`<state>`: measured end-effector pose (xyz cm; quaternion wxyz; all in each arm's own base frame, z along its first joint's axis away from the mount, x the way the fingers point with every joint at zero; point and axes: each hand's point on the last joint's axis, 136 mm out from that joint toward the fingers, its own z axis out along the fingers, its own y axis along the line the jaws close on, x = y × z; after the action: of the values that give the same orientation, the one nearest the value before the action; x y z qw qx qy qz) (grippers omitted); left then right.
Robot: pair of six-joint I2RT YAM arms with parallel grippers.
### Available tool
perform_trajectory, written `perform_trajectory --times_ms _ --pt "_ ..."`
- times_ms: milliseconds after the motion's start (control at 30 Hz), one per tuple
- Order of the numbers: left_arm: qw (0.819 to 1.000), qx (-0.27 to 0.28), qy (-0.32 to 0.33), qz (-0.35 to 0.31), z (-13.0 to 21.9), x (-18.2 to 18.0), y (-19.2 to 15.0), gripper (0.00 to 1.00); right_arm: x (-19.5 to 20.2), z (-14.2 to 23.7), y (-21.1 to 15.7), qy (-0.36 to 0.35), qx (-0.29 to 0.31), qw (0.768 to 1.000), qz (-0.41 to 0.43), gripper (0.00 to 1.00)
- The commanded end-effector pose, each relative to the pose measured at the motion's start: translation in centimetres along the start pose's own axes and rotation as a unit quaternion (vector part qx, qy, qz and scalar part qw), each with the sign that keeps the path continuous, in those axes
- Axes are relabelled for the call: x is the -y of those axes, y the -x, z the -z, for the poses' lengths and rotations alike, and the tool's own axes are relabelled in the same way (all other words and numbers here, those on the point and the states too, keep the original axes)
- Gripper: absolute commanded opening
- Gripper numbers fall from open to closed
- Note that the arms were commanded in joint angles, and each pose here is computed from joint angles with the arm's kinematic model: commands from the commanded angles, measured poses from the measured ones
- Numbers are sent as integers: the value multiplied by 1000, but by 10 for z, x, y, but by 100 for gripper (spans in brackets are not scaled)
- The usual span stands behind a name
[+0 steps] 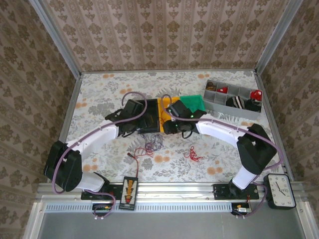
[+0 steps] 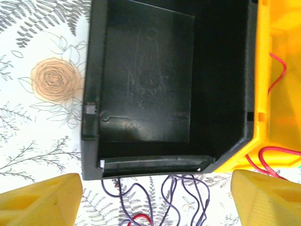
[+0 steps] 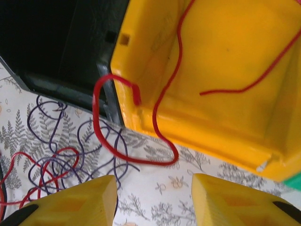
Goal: Untangle the cables
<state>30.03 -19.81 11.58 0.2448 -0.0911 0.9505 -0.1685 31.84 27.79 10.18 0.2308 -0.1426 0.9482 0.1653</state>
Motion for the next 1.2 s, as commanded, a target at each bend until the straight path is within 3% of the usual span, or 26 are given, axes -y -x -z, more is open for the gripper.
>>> perform_trajectory --times_ms 0,267,467,667,933,1167 --pt "1000 12 12 25 9 -12 3 83 -2 -3 14 -10 6 999 36 48" --pt "999 9 13 35 10 -17 -1 83 -3 -24 13 -11 -17 999 50 45" --pt "999 5 12 37 9 -17 -3 83 1 -25 27 -15 1 999 29 23" --pt "999 1 11 39 7 -17 -5 83 15 -23 33 -15 4 1000 5 11" --pt "999 -6 8 42 2 -15 -7 83 33 -38 49 -15 -26 999 -10 10" --pt "999 -8 6 40 1 -14 -7 83 42 -66 45 -28 -89 996 -5 10"
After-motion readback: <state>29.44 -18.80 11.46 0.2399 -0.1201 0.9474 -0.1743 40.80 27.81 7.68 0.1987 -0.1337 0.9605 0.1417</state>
